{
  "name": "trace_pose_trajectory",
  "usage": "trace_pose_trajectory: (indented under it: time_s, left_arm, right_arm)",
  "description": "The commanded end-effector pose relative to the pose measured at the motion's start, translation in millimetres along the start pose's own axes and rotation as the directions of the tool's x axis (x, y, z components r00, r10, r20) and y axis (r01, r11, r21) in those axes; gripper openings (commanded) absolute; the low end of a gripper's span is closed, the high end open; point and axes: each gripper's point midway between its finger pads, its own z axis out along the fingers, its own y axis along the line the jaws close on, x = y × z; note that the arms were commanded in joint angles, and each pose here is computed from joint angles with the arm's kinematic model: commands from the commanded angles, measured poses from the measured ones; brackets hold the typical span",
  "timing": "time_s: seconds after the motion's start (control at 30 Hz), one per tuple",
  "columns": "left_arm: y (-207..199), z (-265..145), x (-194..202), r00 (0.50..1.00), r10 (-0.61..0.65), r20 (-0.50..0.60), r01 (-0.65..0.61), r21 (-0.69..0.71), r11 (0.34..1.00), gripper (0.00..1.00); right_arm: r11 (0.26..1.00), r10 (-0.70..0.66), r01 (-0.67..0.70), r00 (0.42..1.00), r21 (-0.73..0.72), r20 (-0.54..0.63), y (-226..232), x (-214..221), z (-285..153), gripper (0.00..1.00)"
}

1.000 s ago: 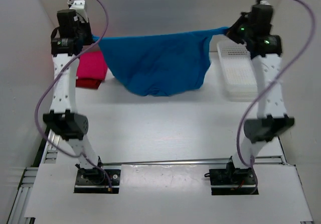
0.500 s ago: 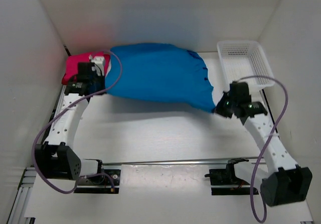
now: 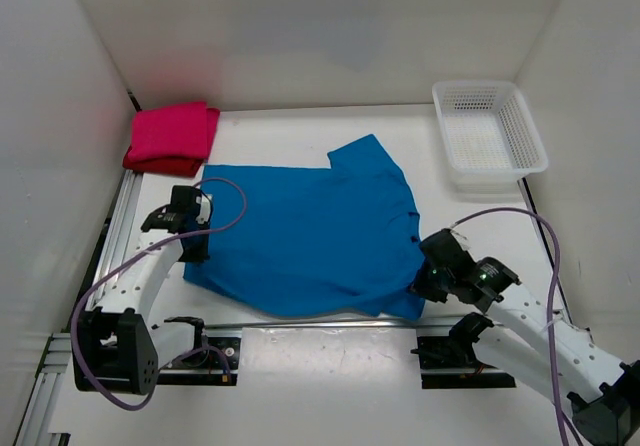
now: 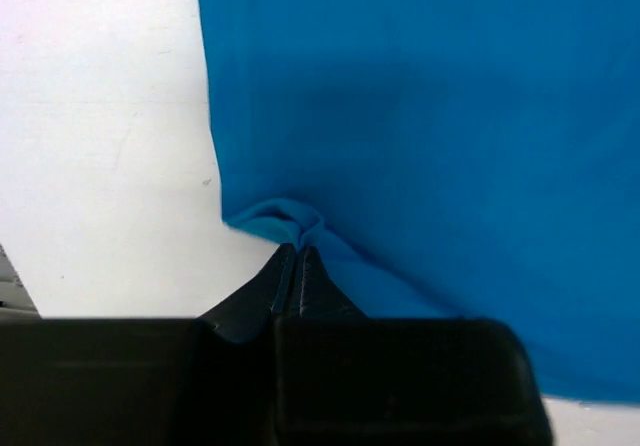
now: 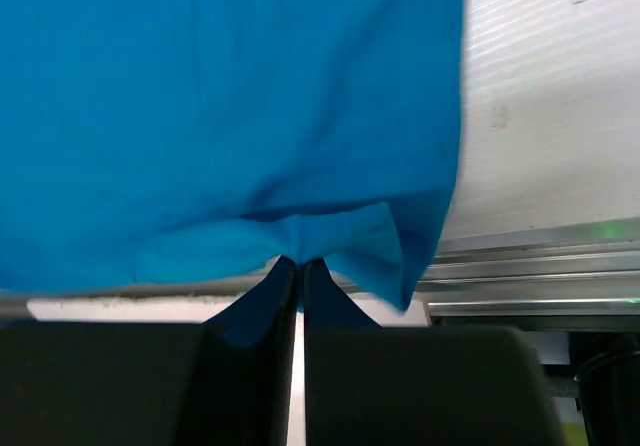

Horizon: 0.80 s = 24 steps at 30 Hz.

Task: Fold and stack the t-shirts
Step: Flatten out the tshirt

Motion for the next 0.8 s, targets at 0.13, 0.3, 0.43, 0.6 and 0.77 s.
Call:
trace_pose_trajectory:
  time_s: [0.13,0.3,0.43,0.6,0.77]
  left_arm:
    - [17,-11,-10,0.998,-0.037,0.047,0.04,-0.061,0.997,0.1]
    - [23,-7,-26,0.997,-0.066,0.031,0.068,-0.064,0.996,0.1]
    - [22,3,-37,0.997,-0.075,0.008,0.075,-0.048,0.996,0.1]
    - [25,11,-47,0.996,-0.085,0.012,0.086,-0.052,0.995,0.1]
    - [26,20,-50,0.996,-0.082,-0.014,0.081,-0.061,0.995,0.1]
  right_arm:
    - [0.997,-0.06,0.052,0.987,0.056,0.151,32,-60,-8,0.0]
    - [0.972,-0.218,0.204,0.968,0.112,0.125,57,-92,19,0.0]
    - [0.958,-0.263,0.244,0.958,0.152,0.118,66,-120,37,0.0]
    - [0.949,-0.293,0.271,0.947,0.164,0.132,72,-148,54,0.0]
    - [0.945,-0.304,0.286,0.947,0.16,0.103,74,-161,68,0.0]
